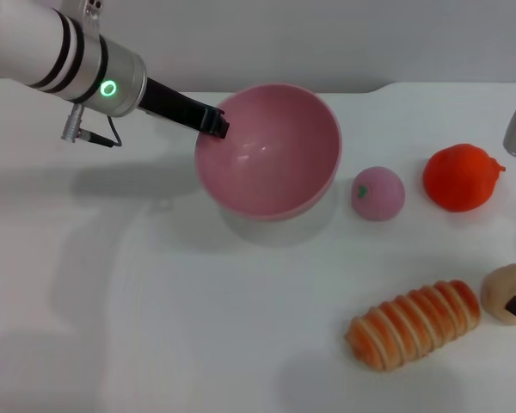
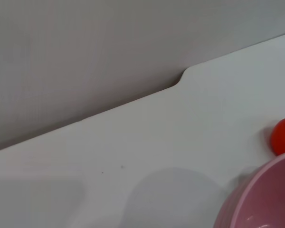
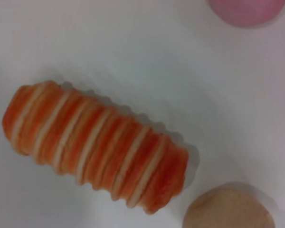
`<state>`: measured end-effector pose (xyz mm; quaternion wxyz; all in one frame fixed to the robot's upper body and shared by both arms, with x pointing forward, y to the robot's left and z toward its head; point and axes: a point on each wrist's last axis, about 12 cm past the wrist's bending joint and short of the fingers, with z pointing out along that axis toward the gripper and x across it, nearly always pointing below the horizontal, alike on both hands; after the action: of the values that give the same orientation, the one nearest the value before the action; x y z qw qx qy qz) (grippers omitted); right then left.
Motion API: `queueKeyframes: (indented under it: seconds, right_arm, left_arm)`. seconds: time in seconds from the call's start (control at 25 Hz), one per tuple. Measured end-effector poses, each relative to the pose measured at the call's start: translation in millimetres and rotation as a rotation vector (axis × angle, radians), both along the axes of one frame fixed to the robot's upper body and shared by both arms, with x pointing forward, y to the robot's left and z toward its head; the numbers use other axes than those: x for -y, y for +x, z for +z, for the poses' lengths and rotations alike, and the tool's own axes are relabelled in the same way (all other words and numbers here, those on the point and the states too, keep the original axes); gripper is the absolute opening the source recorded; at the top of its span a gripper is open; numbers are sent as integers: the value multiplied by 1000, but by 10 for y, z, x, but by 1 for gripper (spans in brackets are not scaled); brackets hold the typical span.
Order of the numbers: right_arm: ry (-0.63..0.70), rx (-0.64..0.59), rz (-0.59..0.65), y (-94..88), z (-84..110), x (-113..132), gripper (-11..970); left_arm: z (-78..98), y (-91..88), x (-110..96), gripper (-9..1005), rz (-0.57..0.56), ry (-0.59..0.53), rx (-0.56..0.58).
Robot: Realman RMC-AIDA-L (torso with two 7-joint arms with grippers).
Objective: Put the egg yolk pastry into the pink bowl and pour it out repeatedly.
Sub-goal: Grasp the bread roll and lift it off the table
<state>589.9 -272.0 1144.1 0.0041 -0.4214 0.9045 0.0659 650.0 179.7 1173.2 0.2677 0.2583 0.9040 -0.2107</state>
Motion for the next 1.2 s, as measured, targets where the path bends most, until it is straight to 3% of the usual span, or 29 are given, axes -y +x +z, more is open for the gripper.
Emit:
queueKeyframes:
  seconds: [0.36,0.72,0.84,1.04,1.2]
  right_arm:
    - [1,26,-8,41,-173,-58,680]
    - [-8,52,7,58,-191,-74,650]
    - [-8,56,12,67,-180,-81,571]
    - [12,87,5,88,-65,-68,473]
    - [63,122,-4,75,181,-54,437]
  left_arm:
    - [4,-4,28,46,-8,1,0]
    - [23,11,35,46,-10,1,11]
    - [28,15,37,46,-10,1,12]
    - [37,20,46,46,-10,0,14]
    - [48,28,50,46,-10,0,18]
